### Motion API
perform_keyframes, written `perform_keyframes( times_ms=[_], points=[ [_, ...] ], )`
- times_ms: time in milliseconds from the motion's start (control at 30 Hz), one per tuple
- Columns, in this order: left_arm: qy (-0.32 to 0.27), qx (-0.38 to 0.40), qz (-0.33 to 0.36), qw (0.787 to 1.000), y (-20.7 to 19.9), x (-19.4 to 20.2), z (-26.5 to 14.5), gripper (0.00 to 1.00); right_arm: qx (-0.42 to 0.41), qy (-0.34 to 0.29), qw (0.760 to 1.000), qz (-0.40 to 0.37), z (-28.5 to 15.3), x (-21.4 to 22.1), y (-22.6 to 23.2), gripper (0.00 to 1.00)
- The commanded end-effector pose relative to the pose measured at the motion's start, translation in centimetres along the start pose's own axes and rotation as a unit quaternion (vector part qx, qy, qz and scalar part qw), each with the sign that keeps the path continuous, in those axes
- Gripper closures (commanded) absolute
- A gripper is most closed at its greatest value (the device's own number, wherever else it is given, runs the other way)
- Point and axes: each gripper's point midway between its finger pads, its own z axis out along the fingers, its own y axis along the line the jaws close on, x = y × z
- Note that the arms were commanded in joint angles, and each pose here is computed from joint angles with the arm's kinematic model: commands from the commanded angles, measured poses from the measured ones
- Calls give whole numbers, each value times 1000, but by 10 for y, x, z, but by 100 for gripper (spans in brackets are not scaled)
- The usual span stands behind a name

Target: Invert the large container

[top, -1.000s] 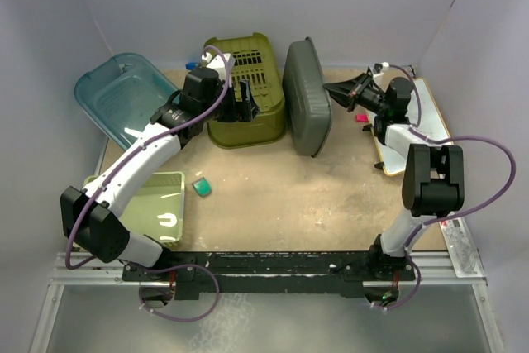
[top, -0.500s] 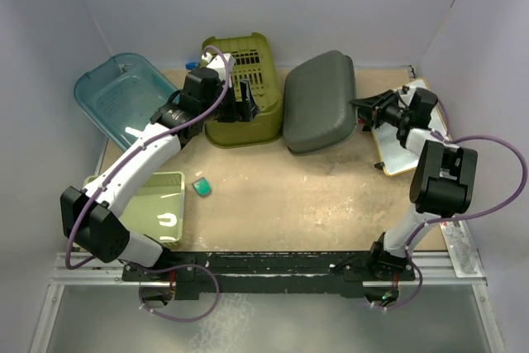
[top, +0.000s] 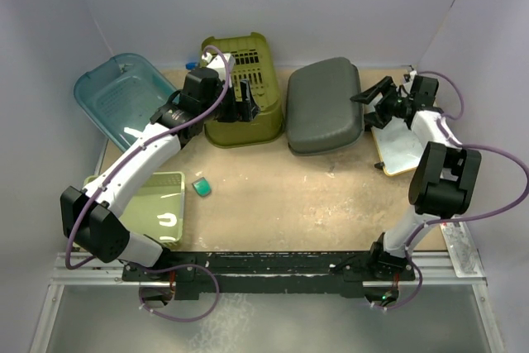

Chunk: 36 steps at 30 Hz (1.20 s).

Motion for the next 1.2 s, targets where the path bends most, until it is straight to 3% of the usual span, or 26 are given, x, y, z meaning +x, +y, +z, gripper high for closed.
perform_keyframes(
  times_ms=[0,467,733,967,1167],
  points=[
    [-27,26,7,999,-13,-17,-3,18,59,-35,993,-91,-25,-14,4,18],
    [-24,30,3,999,-15,-16,0,18,56,43,987,-143,9,1,12,14],
    [-25,26,5,999,-14,-17,0,18,162,-14,964,-210,-16,10,-3,13],
    [-20,25,5,999,-12,-14,8,18,129,-81,958,-243,-59,60,-6,14],
    [-16,27,4,999,-12,-12,15,18,129,-38,961,-241,-55,124,-41,19]
  ],
)
